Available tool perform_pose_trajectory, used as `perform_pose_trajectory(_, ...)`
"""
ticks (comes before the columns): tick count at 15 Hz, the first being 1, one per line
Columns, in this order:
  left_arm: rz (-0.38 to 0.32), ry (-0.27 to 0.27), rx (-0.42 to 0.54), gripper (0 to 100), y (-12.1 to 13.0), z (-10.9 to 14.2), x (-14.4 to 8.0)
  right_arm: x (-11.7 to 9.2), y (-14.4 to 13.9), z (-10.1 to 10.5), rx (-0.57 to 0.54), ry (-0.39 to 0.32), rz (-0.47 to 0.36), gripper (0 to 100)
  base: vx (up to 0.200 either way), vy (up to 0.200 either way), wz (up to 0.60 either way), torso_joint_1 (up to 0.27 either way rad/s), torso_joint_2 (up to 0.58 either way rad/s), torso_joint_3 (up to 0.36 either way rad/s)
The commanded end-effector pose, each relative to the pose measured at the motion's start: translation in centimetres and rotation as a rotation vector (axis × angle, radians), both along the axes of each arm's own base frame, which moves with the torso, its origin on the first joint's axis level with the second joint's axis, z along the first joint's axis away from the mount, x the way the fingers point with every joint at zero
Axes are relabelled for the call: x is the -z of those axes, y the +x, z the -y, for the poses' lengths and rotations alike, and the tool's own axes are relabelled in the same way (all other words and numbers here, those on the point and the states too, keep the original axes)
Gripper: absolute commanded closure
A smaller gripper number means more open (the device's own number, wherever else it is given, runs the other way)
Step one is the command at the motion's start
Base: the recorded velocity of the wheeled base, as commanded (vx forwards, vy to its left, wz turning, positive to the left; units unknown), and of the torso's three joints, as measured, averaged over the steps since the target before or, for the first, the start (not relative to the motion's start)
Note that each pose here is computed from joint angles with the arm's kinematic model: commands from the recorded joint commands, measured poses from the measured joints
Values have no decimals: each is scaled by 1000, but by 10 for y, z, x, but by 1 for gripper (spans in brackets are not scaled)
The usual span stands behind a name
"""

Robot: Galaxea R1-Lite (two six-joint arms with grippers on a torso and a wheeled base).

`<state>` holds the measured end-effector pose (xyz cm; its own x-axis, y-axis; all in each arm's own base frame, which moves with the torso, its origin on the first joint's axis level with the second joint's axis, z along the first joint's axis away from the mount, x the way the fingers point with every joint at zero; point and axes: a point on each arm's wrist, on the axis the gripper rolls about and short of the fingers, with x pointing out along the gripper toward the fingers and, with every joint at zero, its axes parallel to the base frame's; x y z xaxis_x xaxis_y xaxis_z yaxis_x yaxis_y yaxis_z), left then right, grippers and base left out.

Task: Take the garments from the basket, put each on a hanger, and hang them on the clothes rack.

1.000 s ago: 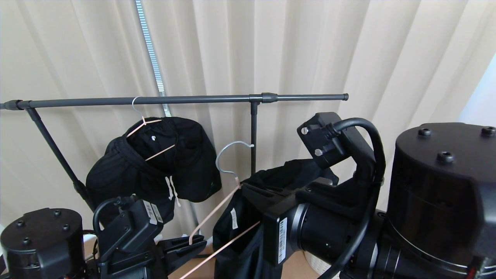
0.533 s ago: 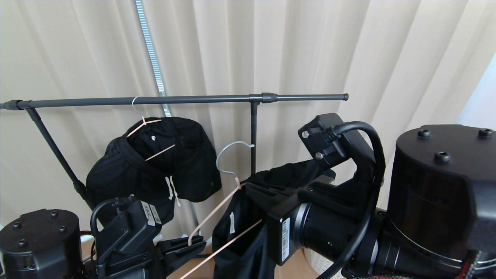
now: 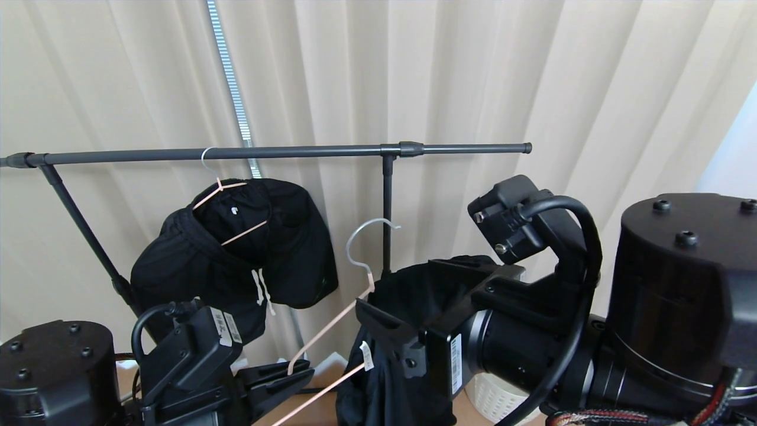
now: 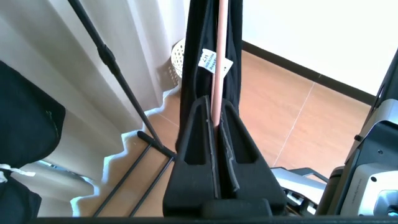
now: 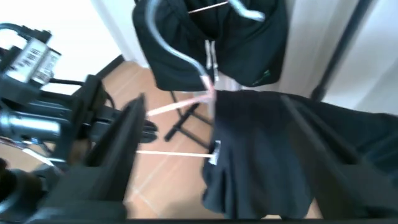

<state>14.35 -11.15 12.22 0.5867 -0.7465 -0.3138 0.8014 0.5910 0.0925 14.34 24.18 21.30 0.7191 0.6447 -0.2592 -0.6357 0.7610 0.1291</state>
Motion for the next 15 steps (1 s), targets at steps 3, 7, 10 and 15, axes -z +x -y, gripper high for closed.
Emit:
perform_pose_trajectory(3,4,-4,1,100,-2,-1,-1,-9,5,23,19,-16,50,0,0,0,0,0,0,0)
perform_pose_trajectory(7,-8,3,0,100,-3,-3,2,-13,9,49,-51,-108,129,0,0,0,0,0,0,0)
perform_pose_trajectory(10,-33,-5,65,100,-7,-5,6,-22,34,80,-125,-378,186,0,0,0,0,0,0,0)
perform_pose_trajectory(15,-49,-1,104,100,-12,-5,9,-47,78,105,-545,-531,105,0,0,0,0,0,0,0)
